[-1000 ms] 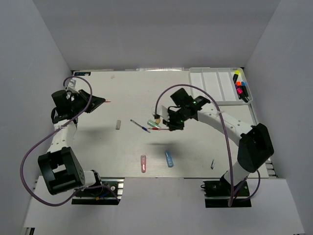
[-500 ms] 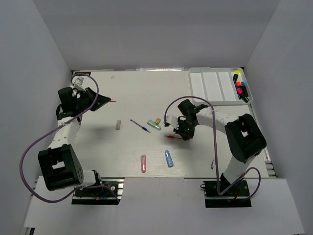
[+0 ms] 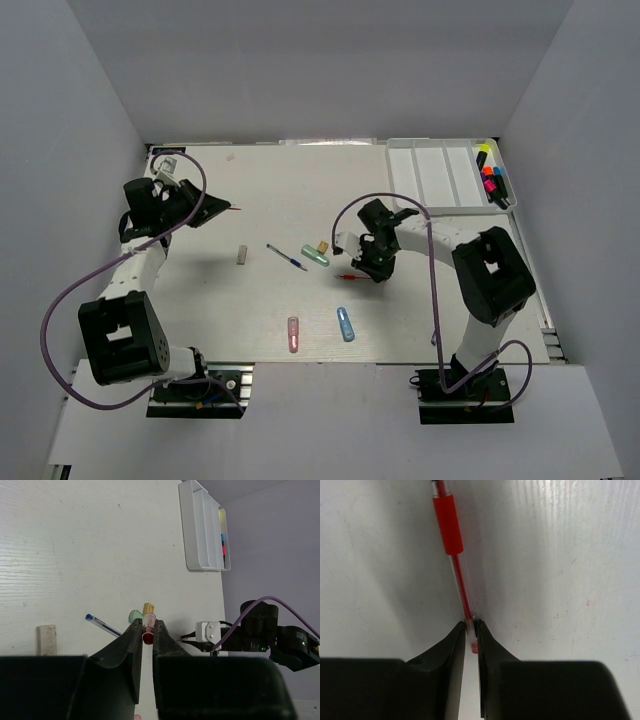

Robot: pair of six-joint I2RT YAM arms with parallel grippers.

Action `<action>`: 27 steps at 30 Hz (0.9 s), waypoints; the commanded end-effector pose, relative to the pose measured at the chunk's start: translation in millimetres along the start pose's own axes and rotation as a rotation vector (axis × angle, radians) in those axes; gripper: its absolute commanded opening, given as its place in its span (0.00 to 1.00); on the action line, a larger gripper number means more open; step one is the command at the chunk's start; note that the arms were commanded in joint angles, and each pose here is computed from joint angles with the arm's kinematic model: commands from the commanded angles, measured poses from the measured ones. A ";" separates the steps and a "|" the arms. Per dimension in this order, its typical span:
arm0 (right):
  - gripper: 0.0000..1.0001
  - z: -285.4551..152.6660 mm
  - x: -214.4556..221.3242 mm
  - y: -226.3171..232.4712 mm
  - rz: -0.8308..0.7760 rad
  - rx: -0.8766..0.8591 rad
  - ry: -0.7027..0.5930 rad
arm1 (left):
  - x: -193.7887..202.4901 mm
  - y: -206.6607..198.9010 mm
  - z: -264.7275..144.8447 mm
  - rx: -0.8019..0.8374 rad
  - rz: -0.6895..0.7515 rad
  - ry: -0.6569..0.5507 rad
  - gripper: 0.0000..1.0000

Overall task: Sort the stationery into containers
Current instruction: Grab a piece of stationery with the right arm

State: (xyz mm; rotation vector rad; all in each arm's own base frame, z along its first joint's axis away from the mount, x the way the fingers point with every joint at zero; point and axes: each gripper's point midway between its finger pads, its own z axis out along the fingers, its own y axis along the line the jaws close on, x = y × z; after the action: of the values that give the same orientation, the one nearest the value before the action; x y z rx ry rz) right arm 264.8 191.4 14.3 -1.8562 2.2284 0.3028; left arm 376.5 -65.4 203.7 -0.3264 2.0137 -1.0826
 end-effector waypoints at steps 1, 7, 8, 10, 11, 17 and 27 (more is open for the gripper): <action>0.19 13.8 4.9 -20.0 -0.024 0.046 0.070 | -9.6 -13.6 0.7 0.024 0.051 -0.016 0.00; 0.21 22.9 11.2 -19.1 -0.081 0.041 0.141 | -4.9 -15.1 1.1 0.027 0.060 -0.006 0.00; 0.21 23.9 11.8 -17.6 -0.088 0.038 0.146 | -4.5 -14.8 0.9 0.025 0.059 -0.006 0.00; 0.22 25.7 10.9 -16.5 -0.108 0.048 0.155 | -4.0 -14.8 1.1 0.027 0.058 -0.004 0.00; 0.24 27.7 11.6 -13.6 -0.121 0.044 0.163 | -3.7 -14.4 1.1 0.027 0.059 -0.004 0.00; 0.10 36.0 8.1 -8.0 -0.124 0.029 0.174 | -2.3 -14.1 1.4 0.029 0.054 0.001 0.00; 0.00 -24.0 -65.2 2.8 -0.003 -0.036 -0.104 | 26.7 -39.3 -3.4 0.162 0.161 0.106 0.00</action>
State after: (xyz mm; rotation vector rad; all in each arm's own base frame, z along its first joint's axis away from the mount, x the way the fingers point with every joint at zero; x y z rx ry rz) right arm 266.4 204.5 17.4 -1.9533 2.2397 0.2246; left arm 370.1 -82.3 203.3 -0.2184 2.0273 -1.1109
